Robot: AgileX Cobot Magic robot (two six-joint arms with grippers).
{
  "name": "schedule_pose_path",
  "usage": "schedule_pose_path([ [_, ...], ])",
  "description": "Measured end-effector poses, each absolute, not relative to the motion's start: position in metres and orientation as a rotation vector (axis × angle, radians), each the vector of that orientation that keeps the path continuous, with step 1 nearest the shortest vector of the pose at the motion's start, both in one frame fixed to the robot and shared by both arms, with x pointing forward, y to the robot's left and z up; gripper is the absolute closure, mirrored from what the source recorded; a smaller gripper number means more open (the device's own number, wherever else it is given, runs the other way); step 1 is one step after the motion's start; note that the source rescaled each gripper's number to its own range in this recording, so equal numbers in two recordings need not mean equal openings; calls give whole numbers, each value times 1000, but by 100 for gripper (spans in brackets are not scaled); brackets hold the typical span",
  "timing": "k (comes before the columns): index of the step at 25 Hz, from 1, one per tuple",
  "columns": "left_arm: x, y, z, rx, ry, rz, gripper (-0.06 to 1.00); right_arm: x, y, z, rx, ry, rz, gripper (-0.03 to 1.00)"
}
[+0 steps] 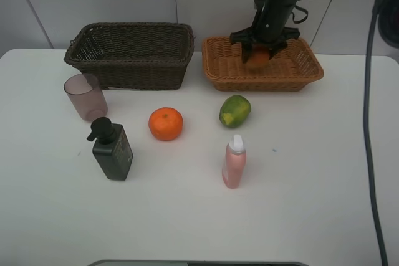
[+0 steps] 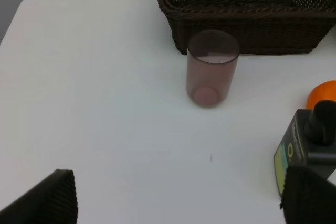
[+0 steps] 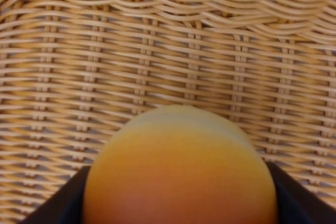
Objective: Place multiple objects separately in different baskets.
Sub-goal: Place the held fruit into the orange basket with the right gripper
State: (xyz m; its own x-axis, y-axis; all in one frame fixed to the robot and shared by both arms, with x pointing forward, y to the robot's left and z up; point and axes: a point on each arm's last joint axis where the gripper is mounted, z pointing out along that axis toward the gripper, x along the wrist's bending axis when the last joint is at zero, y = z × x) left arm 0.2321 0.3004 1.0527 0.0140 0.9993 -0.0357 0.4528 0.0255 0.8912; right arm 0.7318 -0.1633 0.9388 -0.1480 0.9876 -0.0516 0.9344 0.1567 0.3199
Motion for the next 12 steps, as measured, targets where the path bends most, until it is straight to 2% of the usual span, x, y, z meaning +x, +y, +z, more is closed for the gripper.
schedule_pose_path([
  [6, 232, 300, 1053, 1530, 1542, 909, -6, 733, -163, 927, 1868, 2195, 287, 51],
  [7, 232, 300, 1053, 1530, 1542, 909, -6, 734, -163, 927, 1867, 2194, 290, 46],
  [9, 232, 300, 1053, 1530, 1542, 909, -6, 734, -163, 927, 1865, 2192, 295, 21],
  [10, 232, 300, 1053, 1530, 1542, 909, -6, 734, -163, 927, 1864, 2191, 297, 13],
  [12, 232, 300, 1053, 1530, 1542, 909, -6, 735, -163, 927, 1861, 2188, 307, 2],
])
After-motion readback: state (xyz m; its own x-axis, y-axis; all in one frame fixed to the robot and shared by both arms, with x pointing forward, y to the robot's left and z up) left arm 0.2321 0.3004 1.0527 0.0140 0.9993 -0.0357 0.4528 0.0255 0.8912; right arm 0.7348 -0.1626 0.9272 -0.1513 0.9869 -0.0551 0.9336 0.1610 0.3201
